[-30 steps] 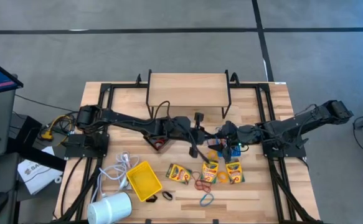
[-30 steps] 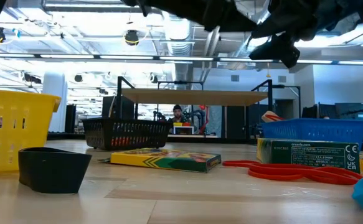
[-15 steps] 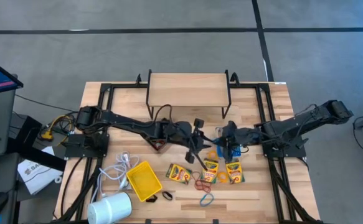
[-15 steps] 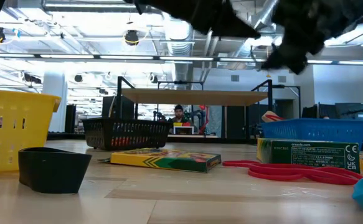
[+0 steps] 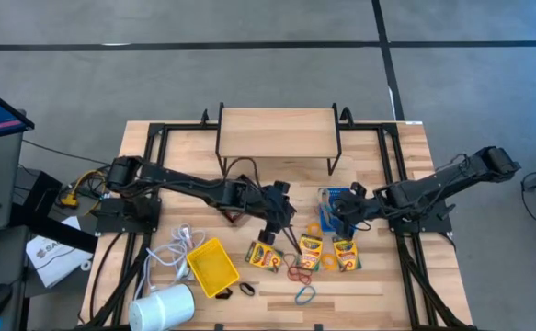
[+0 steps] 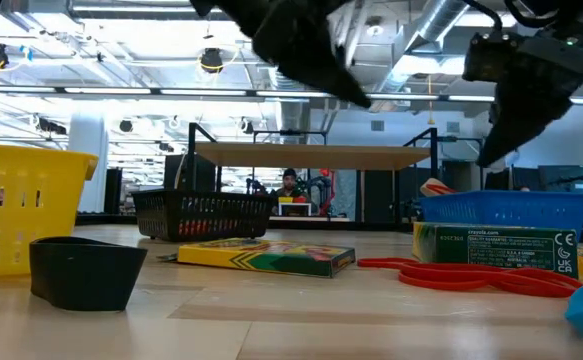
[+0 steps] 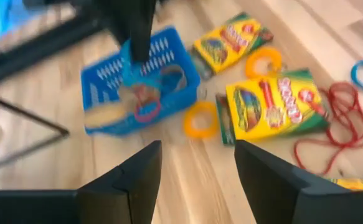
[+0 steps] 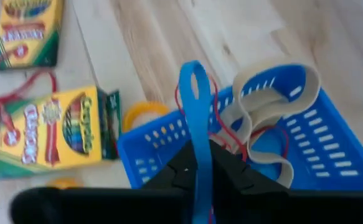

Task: Pick & Place Office Desk Supplies
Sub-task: Put the blue rubber band into the blue bin, then put the red rubber band into the blue bin

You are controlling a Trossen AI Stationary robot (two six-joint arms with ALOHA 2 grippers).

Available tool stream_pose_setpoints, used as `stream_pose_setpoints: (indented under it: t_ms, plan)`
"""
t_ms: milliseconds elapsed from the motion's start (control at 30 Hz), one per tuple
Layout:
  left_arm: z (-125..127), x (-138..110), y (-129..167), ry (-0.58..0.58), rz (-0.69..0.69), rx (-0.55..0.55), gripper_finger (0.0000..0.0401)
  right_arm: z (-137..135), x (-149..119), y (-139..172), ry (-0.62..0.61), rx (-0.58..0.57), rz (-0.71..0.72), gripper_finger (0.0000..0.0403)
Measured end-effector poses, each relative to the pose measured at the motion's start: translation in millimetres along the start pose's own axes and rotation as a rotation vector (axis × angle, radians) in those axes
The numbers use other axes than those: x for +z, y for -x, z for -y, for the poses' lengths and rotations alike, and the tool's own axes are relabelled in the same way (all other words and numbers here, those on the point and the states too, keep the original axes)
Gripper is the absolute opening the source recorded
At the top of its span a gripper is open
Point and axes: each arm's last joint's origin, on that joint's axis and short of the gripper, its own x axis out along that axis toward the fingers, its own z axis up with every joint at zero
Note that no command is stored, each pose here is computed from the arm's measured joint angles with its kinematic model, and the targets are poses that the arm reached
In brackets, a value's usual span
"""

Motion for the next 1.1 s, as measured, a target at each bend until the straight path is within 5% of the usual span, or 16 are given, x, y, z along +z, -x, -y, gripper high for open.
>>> stream_pose_setpoints:
  t_ms: [200,500,800,1100]
  plan:
    - [18,-23,-8,0.032,-0.039,-0.105,0.0199,1,-4,0,0.033,0.025,-0.058,0.0121]
    - [44,-32,-22,0.03,0.149,-0.226,0.0198,-2,7,-1,0.008,0.07,0.037,0.0238]
    - [58,-46,-59,0.048,0.138,-0.3,0.0189,-5,26,2,0.045,0.122,0.173,0.0248]
    - [67,-30,-91,0.068,0.076,-0.395,0.0168,0,44,9,0.032,0.102,0.224,0.0249]
